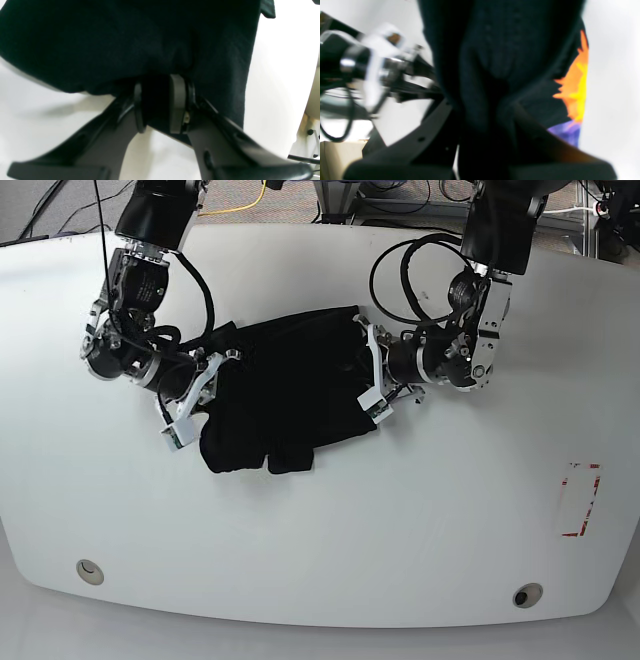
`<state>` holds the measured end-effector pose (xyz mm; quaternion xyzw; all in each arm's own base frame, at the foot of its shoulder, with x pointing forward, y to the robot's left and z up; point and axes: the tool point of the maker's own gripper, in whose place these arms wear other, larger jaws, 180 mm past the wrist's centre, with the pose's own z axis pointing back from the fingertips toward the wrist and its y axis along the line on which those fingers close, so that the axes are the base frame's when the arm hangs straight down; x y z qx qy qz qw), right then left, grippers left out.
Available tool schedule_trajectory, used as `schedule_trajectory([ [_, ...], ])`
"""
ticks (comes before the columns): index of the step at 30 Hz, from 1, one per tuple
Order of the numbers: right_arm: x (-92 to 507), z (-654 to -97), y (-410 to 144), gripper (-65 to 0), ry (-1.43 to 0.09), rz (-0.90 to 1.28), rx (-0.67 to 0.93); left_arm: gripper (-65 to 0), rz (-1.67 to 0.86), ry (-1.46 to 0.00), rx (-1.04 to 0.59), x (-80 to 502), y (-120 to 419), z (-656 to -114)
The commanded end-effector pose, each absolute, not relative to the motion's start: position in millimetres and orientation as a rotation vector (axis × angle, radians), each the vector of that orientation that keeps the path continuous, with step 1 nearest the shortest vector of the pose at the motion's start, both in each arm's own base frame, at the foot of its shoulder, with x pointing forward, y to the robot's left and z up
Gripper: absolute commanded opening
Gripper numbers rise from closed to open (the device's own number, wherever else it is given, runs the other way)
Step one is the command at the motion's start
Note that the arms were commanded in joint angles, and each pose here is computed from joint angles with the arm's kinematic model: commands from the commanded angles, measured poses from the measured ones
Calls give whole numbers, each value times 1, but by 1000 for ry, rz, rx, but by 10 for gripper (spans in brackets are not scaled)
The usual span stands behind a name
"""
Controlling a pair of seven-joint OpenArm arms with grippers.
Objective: Layout the t-shirt on the table in an organized manner, then fold the t-shirt properly
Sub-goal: 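Fold the strip in half, carrying the right gripper's end toward the left gripper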
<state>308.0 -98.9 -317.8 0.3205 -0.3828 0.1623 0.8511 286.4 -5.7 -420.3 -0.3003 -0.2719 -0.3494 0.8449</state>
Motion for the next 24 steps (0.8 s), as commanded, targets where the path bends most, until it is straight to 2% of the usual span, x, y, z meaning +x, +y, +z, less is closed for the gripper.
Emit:
schedule_trajectory([
  [1,323,-301,-90,-648,-860,391,661,-525,-772,-512,-567,281,5,-432],
  [4,322,-306,-88,-626,-839,410,636,-525,-772,-512,-567,281,5,-432],
  [6,322,-308,-88,-585,-830,417,626,-525,-773,-512,-566,281,6,-432],
  [7,321,-309,-87,-539,-825,421,622,-525,-773,-512,-565,281,6,-432],
  [10,321,-309,-80,-488,-821,441,628,-525,-773,-513,-565,281,6,-432],
  [15,318,-306,-54,-496,-811,501,671,-525,-771,-514,-567,281,5,-432],
  [19,315,-307,-38,-466,-794,532,694,-525,-772,-516,-566,282,5,-431],
  [23,312,-304,-21,-342,-795,546,732,-525,-772,-519,-566,283,5,-430],
  [24,311,-304,-17,-282,-795,553,738,-525,-772,-519,-566,283,5,-430],
])
